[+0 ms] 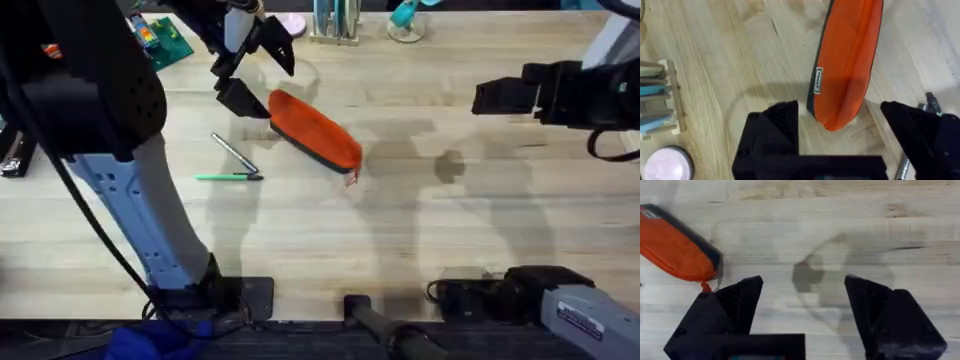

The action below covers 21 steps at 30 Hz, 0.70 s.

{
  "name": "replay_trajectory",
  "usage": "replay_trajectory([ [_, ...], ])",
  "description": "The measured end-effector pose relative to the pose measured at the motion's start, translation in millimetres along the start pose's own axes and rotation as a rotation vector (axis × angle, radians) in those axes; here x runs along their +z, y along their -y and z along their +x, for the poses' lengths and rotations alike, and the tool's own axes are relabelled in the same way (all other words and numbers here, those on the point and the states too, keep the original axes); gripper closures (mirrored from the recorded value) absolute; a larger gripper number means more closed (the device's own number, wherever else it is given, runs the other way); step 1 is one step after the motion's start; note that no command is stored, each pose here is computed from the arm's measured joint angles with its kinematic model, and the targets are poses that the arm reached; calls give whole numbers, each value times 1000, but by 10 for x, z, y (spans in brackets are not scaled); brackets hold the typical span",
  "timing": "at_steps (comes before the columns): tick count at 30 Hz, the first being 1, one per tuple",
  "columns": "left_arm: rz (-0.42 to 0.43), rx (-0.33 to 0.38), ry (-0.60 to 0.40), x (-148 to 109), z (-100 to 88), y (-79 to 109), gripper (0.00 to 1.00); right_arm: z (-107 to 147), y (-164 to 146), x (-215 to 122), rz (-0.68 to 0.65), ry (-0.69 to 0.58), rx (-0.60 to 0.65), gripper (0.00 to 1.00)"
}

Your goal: Unzip the bag, pick up the pens from the table one at a time and place them inside, then zip the bag closed.

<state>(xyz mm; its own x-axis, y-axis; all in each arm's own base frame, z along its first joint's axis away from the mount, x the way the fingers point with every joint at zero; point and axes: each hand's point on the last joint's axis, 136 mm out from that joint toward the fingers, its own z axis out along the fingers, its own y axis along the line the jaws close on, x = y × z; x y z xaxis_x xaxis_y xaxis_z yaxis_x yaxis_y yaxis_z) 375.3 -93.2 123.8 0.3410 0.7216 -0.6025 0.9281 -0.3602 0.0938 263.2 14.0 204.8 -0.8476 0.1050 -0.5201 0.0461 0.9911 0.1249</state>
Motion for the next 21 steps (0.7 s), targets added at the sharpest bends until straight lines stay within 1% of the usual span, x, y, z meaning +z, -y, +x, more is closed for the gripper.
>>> replay_trajectory([
  [7, 30, -24, 16, -1, -44, 77, 15, 0, 0, 0, 0, 0, 0, 5],
  [12, 30, -24, 16, -1, -43, 78, 13, 0, 0, 0, 0, 0, 0, 4],
  [13, 30, -24, 16, -1, -43, 79, 31, 0, 0, 0, 0, 0, 0, 5],
  [16, 32, -24, 11, -1, -36, 81, 203, 5, 0, 0, 0, -2, 0, 5],
  [17, 31, -23, 9, -1, -32, 79, 235, 8, 1, 0, 0, -3, 0, 5],
  [18, 31, -22, 7, -1, -26, 78, 289, 9, 1, 0, 0, -4, 0, 3],
  [21, 30, -19, 1, 0, -14, 73, 512, 10, 1, 0, 0, -4, 0, 5],
])
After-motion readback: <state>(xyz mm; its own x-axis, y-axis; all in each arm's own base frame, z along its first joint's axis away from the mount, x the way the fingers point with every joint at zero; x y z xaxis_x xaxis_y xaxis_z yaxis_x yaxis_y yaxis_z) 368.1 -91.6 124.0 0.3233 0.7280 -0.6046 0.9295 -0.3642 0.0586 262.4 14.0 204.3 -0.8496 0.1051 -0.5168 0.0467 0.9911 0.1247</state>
